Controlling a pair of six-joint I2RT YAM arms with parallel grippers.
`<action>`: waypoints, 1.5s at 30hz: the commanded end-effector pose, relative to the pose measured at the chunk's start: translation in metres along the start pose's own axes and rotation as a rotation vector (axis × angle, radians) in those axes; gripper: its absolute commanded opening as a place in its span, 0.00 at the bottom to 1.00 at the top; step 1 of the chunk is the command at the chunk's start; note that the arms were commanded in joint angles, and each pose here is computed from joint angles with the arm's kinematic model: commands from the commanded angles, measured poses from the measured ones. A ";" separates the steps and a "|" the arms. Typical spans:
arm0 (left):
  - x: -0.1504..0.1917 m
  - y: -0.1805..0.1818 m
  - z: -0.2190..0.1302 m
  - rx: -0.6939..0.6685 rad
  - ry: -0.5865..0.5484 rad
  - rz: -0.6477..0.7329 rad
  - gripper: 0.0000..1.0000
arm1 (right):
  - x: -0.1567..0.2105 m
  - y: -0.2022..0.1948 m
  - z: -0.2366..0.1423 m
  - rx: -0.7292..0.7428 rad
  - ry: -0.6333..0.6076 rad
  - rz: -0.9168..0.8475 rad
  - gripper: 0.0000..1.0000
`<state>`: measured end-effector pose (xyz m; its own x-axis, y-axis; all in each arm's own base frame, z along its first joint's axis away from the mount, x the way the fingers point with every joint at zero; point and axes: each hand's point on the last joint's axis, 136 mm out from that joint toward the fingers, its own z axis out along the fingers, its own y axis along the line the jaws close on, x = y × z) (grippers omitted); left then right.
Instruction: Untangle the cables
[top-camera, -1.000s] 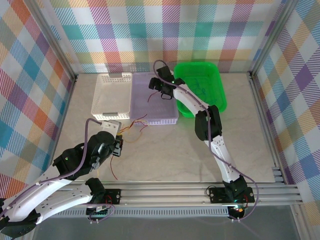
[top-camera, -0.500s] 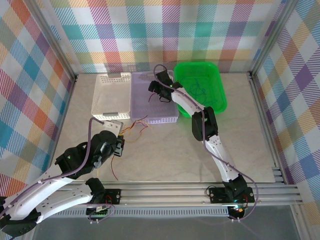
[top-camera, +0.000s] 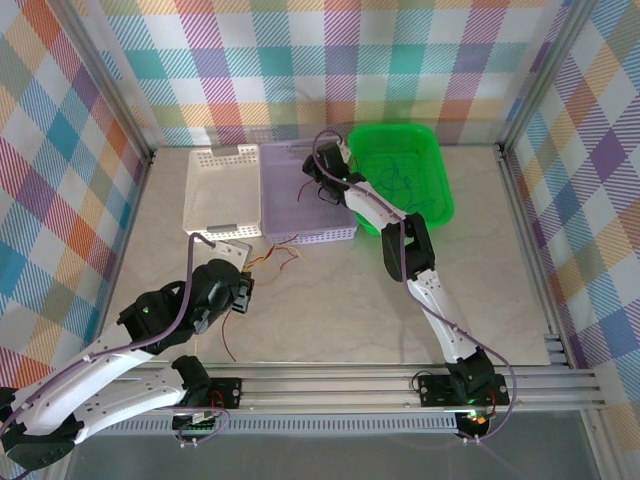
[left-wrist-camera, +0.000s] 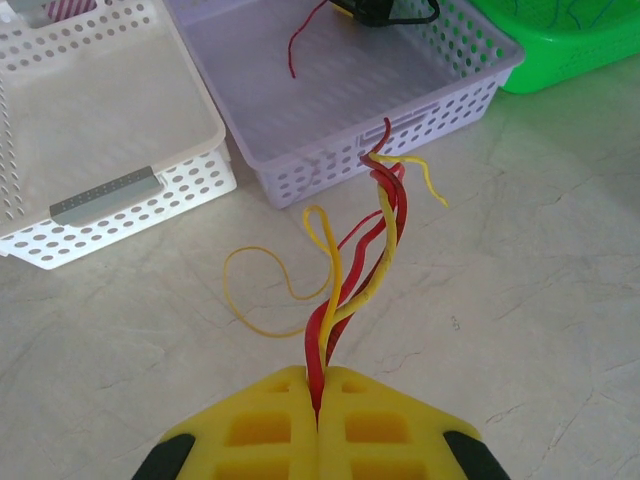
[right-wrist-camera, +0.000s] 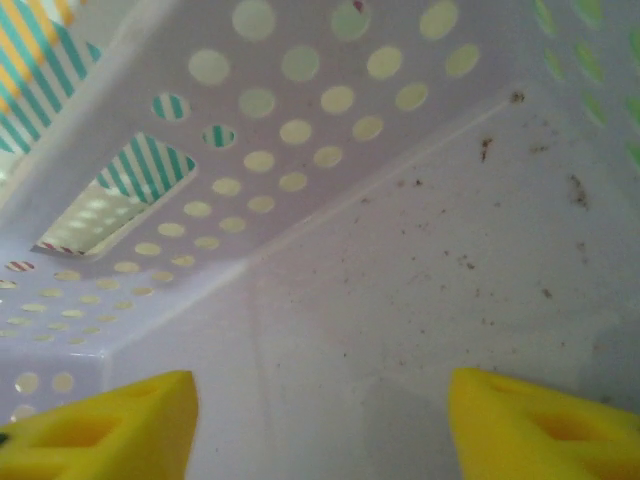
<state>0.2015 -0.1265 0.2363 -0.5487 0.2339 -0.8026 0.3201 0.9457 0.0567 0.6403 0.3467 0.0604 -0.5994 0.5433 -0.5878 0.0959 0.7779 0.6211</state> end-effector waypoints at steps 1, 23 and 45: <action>-0.003 0.000 0.002 0.000 -0.014 0.005 0.00 | 0.009 -0.013 0.017 -0.022 -0.014 0.052 0.48; -0.004 0.002 0.000 -0.003 -0.025 0.001 0.00 | -0.043 0.100 -0.073 -0.163 -0.128 -0.274 0.00; -0.006 0.005 -0.005 0.002 -0.044 -0.017 0.00 | 0.064 0.102 -0.067 -0.242 0.337 -0.236 0.01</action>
<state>0.1992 -0.1235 0.2414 -0.5331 0.2235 -0.8160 0.3232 0.9451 0.0477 0.5752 0.4350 0.1394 -0.7206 0.2278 -0.6549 -0.2745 0.7736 0.5712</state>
